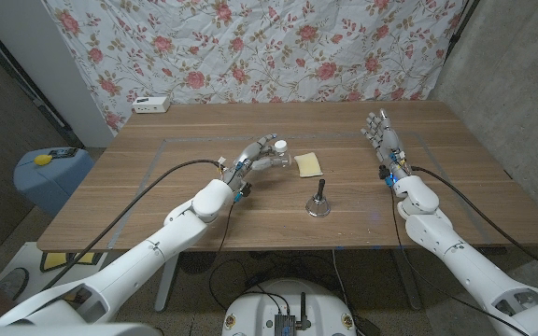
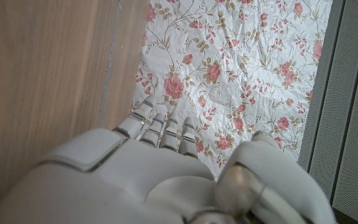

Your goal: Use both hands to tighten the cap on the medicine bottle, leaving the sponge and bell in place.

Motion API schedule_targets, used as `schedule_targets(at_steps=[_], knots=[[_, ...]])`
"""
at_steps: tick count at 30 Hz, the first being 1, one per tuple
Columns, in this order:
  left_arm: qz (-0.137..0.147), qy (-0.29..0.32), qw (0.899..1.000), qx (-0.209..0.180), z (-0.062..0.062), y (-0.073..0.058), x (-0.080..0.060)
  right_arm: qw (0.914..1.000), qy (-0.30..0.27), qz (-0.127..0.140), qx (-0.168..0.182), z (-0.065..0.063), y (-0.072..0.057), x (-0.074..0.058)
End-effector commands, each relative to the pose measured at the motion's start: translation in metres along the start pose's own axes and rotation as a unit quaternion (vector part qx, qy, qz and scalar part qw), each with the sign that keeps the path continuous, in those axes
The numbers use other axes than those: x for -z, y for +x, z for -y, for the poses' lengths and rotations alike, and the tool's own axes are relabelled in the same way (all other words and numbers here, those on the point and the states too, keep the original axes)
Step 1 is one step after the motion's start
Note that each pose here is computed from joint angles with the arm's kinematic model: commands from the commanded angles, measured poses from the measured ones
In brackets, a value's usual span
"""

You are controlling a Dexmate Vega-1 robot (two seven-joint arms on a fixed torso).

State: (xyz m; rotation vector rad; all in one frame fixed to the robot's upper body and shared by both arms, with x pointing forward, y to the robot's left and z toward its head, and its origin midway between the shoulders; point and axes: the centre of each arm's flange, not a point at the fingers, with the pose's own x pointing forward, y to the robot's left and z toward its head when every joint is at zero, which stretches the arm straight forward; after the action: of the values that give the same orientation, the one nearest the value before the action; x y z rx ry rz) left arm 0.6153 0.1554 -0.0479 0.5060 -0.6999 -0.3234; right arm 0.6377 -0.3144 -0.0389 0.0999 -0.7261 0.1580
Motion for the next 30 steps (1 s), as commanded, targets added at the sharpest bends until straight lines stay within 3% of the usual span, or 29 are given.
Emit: schedule_targets(at_steps=[1, 19, 30], knots=[[0.009, -0.004, 1.000, 0.005, 0.007, 0.008, -0.010, 0.9998, -0.012, -0.006, -0.016, -0.004, -0.001, -0.007], [0.025, -0.026, 0.999, 0.010, 0.011, 0.019, -0.018, 0.9987, -0.031, -0.005, -0.041, -0.012, 0.005, -0.018], [0.007, -0.021, 0.999, 0.025, 0.009, 0.030, -0.027, 0.9944, -0.081, -0.017, -0.065, -0.022, 0.011, -0.028]])
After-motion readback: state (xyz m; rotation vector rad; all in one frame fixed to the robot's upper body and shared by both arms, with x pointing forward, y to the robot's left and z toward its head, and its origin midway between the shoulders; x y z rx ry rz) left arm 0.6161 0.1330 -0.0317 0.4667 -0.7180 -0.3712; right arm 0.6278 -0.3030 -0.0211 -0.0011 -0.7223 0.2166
